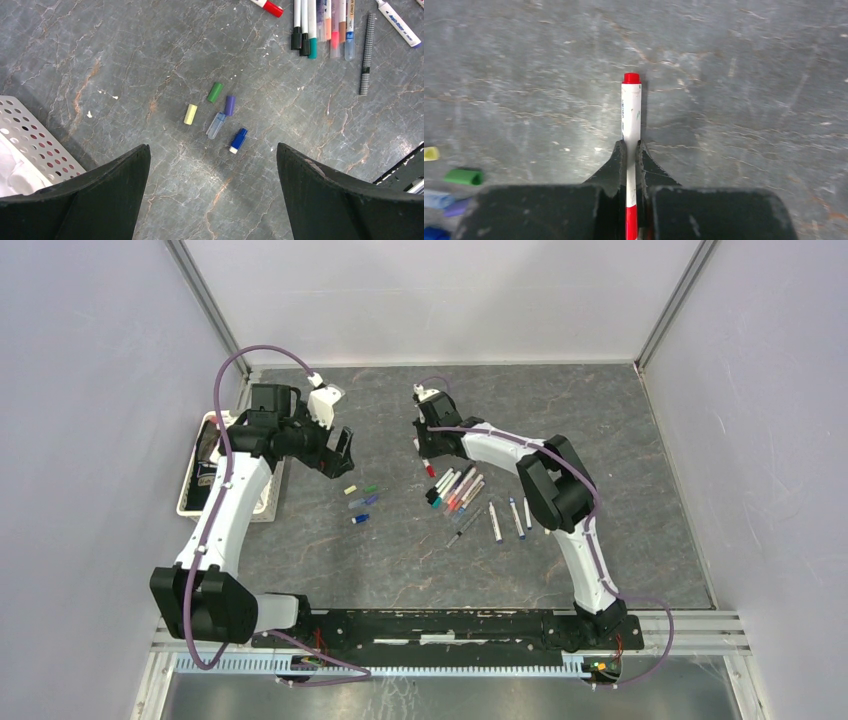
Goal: Open the pen caps
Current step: Pick up the pen from the center of the board.
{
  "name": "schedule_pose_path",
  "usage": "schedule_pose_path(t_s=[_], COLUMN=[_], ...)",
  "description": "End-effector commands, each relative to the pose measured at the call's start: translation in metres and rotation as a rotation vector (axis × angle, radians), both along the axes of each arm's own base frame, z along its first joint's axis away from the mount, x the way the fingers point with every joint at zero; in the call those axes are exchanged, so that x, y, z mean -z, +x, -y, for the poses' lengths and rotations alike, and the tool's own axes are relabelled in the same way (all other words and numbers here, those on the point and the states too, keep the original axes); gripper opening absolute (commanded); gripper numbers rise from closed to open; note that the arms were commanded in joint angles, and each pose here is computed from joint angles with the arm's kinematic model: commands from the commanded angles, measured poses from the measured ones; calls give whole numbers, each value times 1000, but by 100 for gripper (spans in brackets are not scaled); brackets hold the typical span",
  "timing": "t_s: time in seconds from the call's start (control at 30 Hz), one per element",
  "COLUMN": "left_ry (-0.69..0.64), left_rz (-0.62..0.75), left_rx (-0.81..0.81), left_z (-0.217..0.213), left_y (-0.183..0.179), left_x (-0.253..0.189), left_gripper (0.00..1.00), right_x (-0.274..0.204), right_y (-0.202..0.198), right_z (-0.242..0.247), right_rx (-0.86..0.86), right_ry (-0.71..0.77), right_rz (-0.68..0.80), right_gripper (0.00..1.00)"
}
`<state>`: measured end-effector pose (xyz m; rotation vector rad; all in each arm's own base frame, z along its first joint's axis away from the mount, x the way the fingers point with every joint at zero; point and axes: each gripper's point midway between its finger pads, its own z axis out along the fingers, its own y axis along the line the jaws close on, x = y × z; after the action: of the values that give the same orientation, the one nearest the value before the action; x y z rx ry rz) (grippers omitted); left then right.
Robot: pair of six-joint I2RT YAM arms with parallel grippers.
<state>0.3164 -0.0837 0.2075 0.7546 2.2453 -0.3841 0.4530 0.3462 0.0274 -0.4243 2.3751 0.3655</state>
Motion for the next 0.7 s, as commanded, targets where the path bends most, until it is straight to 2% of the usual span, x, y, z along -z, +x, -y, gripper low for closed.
schedule_pose_path(t_s=[0.0, 0.17, 0.3, 0.43, 0.67], left_ry=[-28, -90, -190, -297, -478], left_rz=[37, 30, -12, -53, -98], left_rx=[5, 17, 60, 124, 249], left_z=[3, 13, 30, 49, 76], left_y=[-2, -6, -16, -27, -49], left_x=[-15, -24, -27, -33, -57], left_gripper=[100, 100, 100, 100, 100], right_x=[-56, -147, -217, -252, -284], right_y=[5, -3, -28, -60, -100], right_z=[-47, -67, -56, -41, -37], right_rx=[-15, -16, 26, 94, 178], right_ry=[242, 539, 759, 944, 1067], right_rz=[52, 174, 293, 363, 426], right_gripper=[0, 0, 0, 0, 0])
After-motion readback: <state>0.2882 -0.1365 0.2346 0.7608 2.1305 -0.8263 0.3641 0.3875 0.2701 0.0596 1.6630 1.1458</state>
